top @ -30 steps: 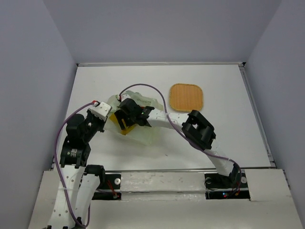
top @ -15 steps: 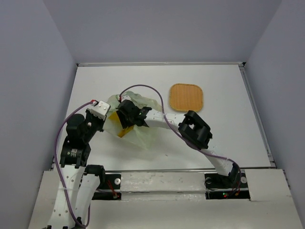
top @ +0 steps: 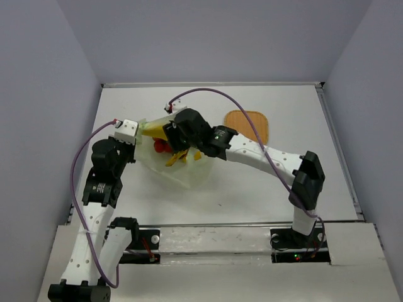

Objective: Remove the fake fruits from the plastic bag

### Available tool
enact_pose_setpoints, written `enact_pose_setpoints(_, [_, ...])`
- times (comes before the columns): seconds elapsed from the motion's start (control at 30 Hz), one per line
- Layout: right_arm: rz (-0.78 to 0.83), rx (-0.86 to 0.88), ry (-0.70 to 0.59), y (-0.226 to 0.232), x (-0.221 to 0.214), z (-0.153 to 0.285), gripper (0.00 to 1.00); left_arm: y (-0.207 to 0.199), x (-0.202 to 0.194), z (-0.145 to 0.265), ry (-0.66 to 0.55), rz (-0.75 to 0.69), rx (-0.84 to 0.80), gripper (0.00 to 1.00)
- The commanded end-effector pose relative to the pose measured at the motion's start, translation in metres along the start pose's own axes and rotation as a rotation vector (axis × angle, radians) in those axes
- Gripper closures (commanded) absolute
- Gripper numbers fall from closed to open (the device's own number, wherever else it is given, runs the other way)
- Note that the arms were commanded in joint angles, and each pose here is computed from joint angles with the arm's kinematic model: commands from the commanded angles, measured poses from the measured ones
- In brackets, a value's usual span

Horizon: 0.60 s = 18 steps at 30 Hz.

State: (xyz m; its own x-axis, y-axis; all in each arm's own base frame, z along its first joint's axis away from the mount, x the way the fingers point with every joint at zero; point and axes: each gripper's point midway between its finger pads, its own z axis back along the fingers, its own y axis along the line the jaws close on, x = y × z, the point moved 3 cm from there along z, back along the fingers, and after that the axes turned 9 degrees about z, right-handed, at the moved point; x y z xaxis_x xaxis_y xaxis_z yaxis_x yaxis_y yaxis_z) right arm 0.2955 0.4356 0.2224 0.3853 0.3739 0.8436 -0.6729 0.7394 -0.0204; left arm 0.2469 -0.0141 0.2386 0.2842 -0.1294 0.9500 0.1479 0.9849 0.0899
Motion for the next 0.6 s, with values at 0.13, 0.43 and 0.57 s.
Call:
enact_pose_setpoints(0.13, [0.216, 0.164, -0.086, 0.001, 0.021, 0.067, 0.99, 0.024, 0.069, -0.003, -0.185, 0.054, 0.129, 1.00])
enact_pose_setpoints(0.43, [0.321, 0.320, -0.245, 0.016, 0.065, 0.112, 0.99, 0.021, 0.067, -0.006, -0.171, 0.108, 0.125, 1.00])
enact_pose_setpoints(0.57, [0.335, 0.157, -0.035, -0.010, 0.022, 0.077, 0.99, 0.025, 0.078, 0.000, -0.210, 0.124, 0.147, 1.00])
